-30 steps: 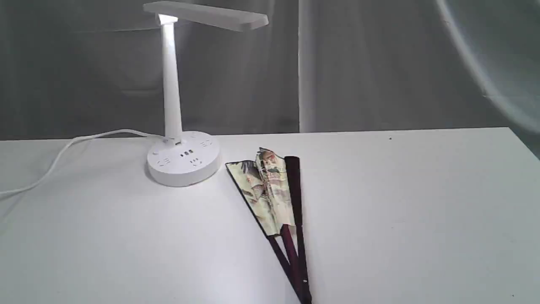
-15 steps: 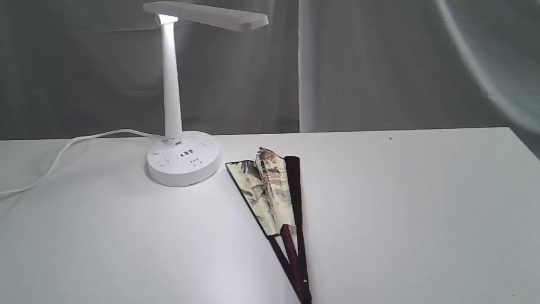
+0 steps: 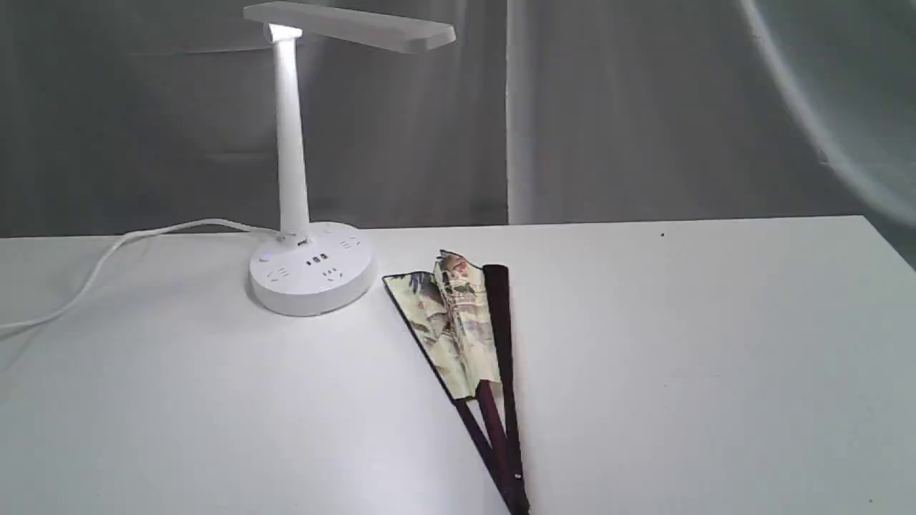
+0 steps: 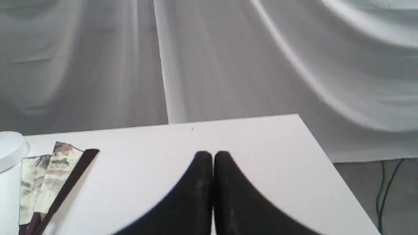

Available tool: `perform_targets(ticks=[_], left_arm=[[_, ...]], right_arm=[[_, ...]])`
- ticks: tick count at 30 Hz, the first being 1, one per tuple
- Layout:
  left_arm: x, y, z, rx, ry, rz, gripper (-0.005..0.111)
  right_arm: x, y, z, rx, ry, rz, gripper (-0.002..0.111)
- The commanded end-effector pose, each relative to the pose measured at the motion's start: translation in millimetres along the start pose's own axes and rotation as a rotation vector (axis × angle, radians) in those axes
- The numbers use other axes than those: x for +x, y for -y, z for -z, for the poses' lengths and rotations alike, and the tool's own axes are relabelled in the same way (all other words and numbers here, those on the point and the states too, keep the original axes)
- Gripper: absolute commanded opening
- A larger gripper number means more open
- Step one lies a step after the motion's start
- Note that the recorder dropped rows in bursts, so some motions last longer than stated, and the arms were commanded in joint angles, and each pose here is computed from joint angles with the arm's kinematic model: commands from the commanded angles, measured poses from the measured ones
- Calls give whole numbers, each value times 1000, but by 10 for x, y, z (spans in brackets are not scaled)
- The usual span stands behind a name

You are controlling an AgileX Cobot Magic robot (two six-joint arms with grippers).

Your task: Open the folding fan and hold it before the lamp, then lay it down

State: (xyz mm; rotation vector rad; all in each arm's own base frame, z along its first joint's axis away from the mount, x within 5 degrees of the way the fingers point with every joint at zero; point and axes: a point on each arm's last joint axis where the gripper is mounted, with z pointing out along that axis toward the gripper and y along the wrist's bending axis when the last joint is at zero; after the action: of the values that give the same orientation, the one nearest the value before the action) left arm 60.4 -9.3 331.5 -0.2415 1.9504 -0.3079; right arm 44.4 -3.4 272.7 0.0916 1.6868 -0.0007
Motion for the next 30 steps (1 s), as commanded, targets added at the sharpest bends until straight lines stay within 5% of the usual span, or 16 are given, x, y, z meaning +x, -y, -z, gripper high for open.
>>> perform_targets(ticks=[1,8,21,30], left_arm=[[-73,26,-207,1,-84,-19,0],[-102,-20,-661,-38,-230,-111,0],[40,-143,-1269,-119,-555,-115,0],[-24,-152,-1554,-127,-621,-129,0]], right_arm=[[-19,-5,-114,2,-80,-10,0],[-306,-31,-288,4,-184,-25,0],[-589,-60,-869,21,-486,5,0],[-411,-234,-1357,-155,-658,-41,3]])
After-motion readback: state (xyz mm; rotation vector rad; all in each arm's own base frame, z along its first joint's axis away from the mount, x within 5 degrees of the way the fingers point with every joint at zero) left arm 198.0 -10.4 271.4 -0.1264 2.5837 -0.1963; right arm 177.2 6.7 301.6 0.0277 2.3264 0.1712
